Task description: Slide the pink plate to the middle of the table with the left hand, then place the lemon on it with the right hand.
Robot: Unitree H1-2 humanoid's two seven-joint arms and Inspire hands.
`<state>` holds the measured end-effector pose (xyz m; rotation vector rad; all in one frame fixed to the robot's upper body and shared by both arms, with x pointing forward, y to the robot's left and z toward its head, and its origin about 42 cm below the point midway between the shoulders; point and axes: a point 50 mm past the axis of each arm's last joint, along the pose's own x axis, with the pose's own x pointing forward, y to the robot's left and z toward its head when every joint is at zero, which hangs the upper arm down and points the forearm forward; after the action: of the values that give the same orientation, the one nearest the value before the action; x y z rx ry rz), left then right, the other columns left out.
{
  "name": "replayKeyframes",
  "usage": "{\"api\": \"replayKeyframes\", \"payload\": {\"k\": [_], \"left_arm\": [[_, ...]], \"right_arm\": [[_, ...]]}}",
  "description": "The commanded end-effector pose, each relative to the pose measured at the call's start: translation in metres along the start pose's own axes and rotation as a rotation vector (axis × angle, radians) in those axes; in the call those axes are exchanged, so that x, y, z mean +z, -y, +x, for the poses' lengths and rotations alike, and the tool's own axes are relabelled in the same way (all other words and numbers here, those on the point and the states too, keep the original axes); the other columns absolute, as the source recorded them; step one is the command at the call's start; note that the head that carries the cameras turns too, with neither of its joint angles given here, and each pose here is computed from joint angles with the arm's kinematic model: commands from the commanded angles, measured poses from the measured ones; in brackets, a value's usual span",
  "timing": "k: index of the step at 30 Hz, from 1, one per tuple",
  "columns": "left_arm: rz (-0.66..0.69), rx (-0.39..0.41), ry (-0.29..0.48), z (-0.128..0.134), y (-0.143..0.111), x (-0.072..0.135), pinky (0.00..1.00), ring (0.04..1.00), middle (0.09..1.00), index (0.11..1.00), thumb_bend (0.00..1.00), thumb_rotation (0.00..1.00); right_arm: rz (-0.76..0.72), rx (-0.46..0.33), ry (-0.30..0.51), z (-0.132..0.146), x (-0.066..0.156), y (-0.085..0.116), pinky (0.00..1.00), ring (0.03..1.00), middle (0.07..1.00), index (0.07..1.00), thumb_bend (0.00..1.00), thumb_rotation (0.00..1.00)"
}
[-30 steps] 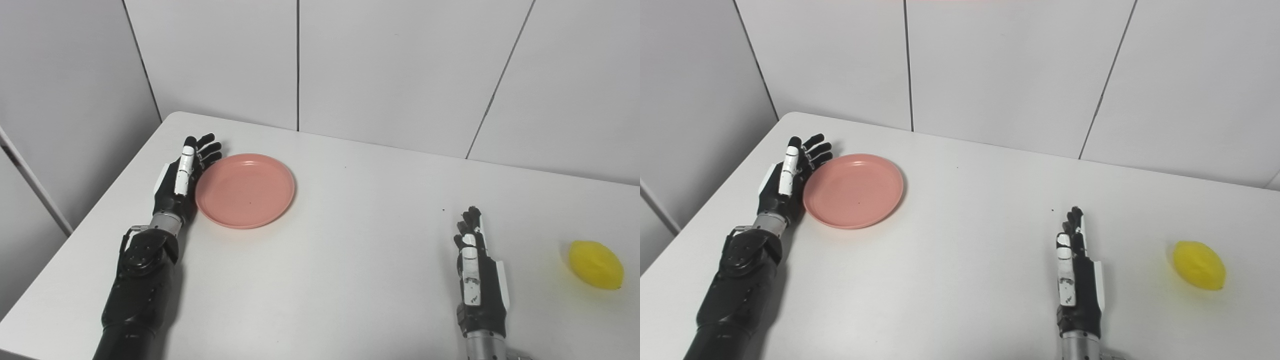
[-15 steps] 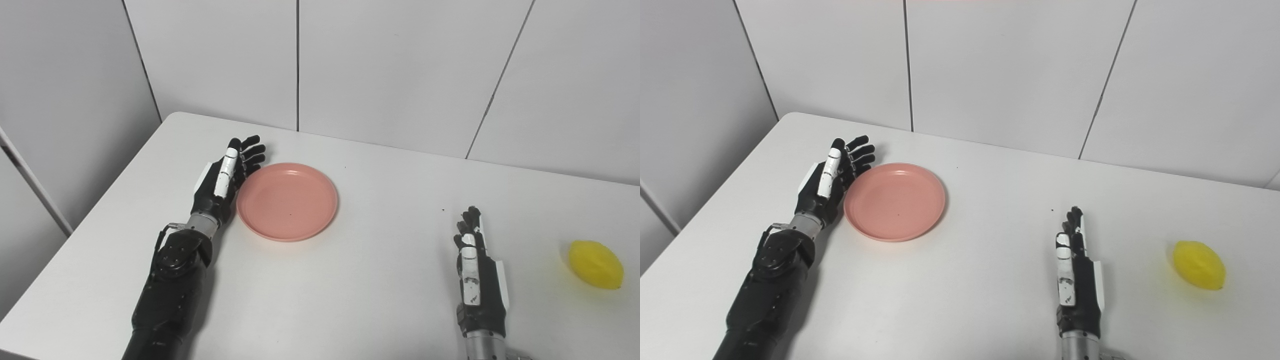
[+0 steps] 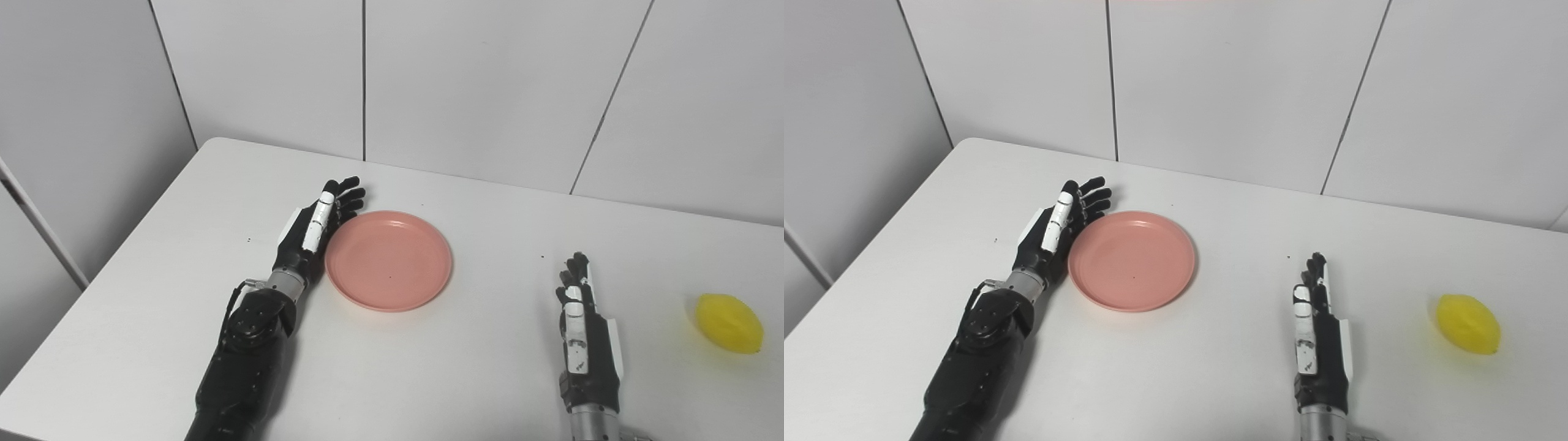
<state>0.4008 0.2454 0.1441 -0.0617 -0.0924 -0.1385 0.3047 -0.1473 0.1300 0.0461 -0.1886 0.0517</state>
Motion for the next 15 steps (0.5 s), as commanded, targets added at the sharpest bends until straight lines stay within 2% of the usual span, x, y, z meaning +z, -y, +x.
{"api": "replayKeyframes", "payload": {"k": [1, 9, 15], "left_arm": [[0.013, -0.038, 0.065, 0.008, 0.011, 0.018, 0.91, 0.879, 0.864, 0.838, 0.60, 1.00], [-0.002, -0.047, 0.074, 0.007, 0.025, 0.023, 0.88, 0.863, 0.853, 0.833, 0.61, 1.00], [-0.014, -0.094, 0.055, 0.005, 0.036, 0.022, 0.90, 0.872, 0.864, 0.843, 0.59, 1.00]], "right_arm": [[0.003, 0.000, 0.069, 0.005, 0.013, -0.002, 1.00, 1.000, 1.000, 1.000, 0.57, 1.00], [0.005, -0.005, 0.066, 0.007, 0.014, -0.005, 1.00, 1.000, 1.000, 1.000, 0.61, 1.00], [-0.002, -0.007, 0.063, 0.006, 0.016, -0.009, 1.00, 1.000, 1.000, 1.000, 0.62, 1.00]]}}
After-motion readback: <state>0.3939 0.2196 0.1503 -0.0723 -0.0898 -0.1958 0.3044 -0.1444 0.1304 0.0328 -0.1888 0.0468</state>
